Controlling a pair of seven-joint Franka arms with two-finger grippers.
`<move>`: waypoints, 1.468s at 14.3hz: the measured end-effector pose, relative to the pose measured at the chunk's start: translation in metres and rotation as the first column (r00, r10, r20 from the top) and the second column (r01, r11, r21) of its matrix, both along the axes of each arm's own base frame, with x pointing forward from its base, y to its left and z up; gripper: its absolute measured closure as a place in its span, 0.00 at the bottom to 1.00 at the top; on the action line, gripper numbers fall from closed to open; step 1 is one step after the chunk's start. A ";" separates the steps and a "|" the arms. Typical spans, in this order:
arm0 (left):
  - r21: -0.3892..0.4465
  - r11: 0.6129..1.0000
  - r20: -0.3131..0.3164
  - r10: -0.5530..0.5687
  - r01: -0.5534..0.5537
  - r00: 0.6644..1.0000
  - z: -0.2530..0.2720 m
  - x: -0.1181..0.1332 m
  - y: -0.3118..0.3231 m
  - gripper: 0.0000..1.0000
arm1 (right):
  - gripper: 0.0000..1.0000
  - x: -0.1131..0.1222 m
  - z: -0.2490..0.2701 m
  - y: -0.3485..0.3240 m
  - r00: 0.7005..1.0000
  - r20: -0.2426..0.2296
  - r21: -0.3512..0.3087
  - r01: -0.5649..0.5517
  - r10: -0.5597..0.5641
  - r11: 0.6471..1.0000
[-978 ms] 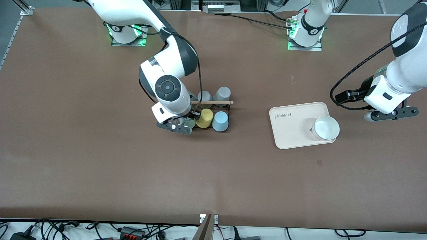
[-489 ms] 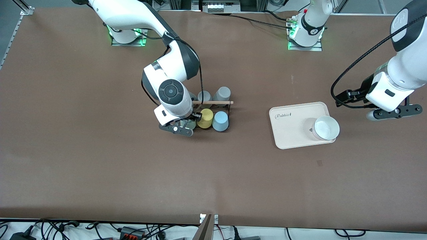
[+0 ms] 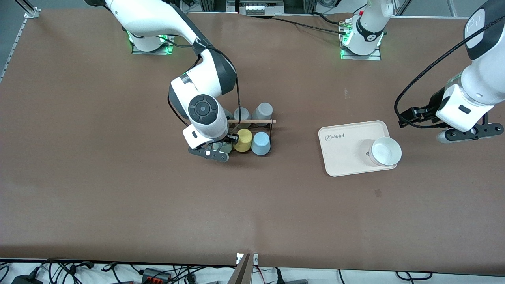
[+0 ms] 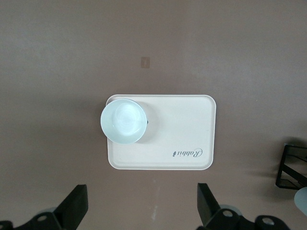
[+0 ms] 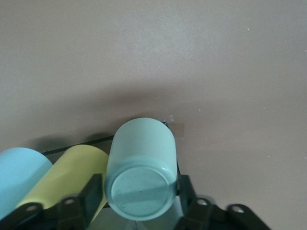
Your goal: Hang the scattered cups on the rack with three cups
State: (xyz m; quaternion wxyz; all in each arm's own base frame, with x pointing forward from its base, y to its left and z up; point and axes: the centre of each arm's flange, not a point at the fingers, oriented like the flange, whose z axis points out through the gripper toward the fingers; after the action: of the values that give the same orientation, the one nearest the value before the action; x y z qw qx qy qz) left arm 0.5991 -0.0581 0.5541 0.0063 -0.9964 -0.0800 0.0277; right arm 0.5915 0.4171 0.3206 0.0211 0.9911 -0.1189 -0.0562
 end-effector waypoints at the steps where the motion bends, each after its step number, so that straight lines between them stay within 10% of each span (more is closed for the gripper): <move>1: 0.000 1.000 0.000 -0.004 0.004 1.000 0.000 0.000 0.001 0.00 | 0.14 0.000 -0.002 0.000 1.000 0.000 0.000 0.000 0.000 1.000; 3: 0.013 1.000 0.000 -0.014 0.014 1.000 -0.001 0.000 0.003 0.00 | 0.00 0.003 0.002 0.000 1.000 0.011 0.006 0.002 -0.002 1.000; 10: 0.045 0.998 0.015 -0.037 0.037 0.999 -0.001 -0.002 -0.002 0.00 | 0.00 0.026 0.103 -0.039 0.993 0.097 0.039 0.059 -0.063 0.997; 21: 0.076 0.996 0.075 -0.046 0.041 0.996 -0.027 -0.058 -0.007 0.00 | 0.00 0.078 0.236 -0.301 0.993 0.114 0.040 -0.002 -0.003 0.999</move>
State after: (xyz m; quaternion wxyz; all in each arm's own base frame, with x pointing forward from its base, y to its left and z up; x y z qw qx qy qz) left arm 0.5406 -0.0648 0.5272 0.0407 -0.9973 -0.0594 -0.0139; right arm 0.6699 0.1158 0.5564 -0.0055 0.9929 -0.1190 -0.0019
